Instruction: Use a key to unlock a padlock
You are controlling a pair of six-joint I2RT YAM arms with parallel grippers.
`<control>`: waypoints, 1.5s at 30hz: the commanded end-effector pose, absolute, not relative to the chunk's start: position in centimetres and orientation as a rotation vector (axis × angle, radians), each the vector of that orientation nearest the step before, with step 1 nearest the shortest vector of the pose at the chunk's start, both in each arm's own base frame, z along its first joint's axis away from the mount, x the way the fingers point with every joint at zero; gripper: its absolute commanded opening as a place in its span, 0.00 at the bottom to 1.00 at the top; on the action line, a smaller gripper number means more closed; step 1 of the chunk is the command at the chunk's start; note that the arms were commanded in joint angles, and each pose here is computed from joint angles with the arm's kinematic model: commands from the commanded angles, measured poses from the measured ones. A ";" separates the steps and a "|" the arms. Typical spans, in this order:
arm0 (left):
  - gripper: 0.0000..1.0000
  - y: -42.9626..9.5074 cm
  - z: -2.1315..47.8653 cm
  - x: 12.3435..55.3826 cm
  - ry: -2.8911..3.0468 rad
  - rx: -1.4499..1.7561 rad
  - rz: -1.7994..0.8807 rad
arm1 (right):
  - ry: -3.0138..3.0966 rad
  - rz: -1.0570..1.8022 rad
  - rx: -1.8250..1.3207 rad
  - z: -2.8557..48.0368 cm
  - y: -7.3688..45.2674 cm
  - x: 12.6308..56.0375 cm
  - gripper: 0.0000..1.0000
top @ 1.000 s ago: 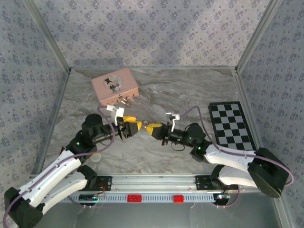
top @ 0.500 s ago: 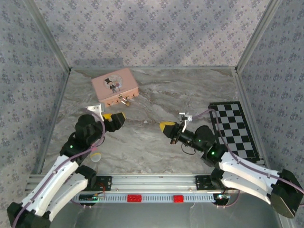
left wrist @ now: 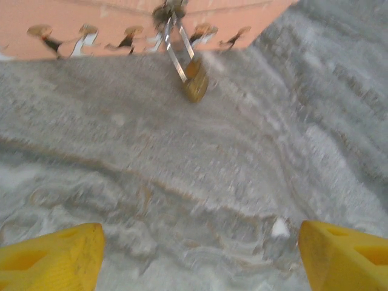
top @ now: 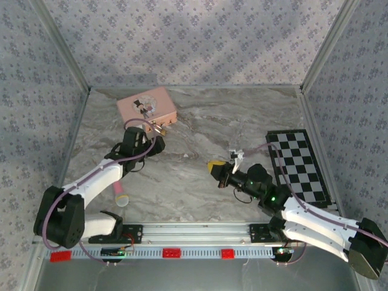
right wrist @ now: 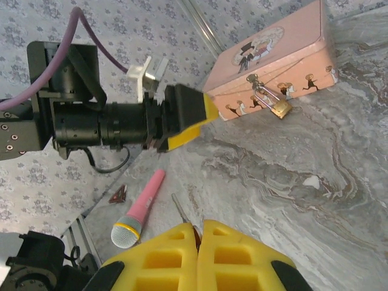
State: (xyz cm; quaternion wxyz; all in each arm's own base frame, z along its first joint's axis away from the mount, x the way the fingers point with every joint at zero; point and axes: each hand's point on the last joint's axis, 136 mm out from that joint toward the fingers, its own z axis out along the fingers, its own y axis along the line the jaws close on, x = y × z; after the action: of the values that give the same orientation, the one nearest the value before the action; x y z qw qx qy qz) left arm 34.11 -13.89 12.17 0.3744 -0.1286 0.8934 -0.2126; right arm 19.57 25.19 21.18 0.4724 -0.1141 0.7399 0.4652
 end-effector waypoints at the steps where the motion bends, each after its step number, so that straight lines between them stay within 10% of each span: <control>1: 0.84 -14.5 15.0 36.8 2.046 -0.393 -0.684 | 1.788 1.126 -0.283 21.1 24.8 19.3 0.00; 14: 0.84 -15.2 11.0 41.3 1.954 -0.582 -0.752 | 1.776 1.144 -0.291 20.3 23.4 18.0 0.00; 45: 0.45 -15.8 3.7 47.0 2.053 -0.744 -0.657 | 1.740 1.217 -0.225 20.6 21.7 17.0 0.00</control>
State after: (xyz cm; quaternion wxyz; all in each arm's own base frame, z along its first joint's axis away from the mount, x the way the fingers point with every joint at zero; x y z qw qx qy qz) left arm 46.79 -16.01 4.89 0.4303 -0.2851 0.8112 -0.2749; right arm 17.23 21.74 19.96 0.4815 -0.0902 0.7196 0.4921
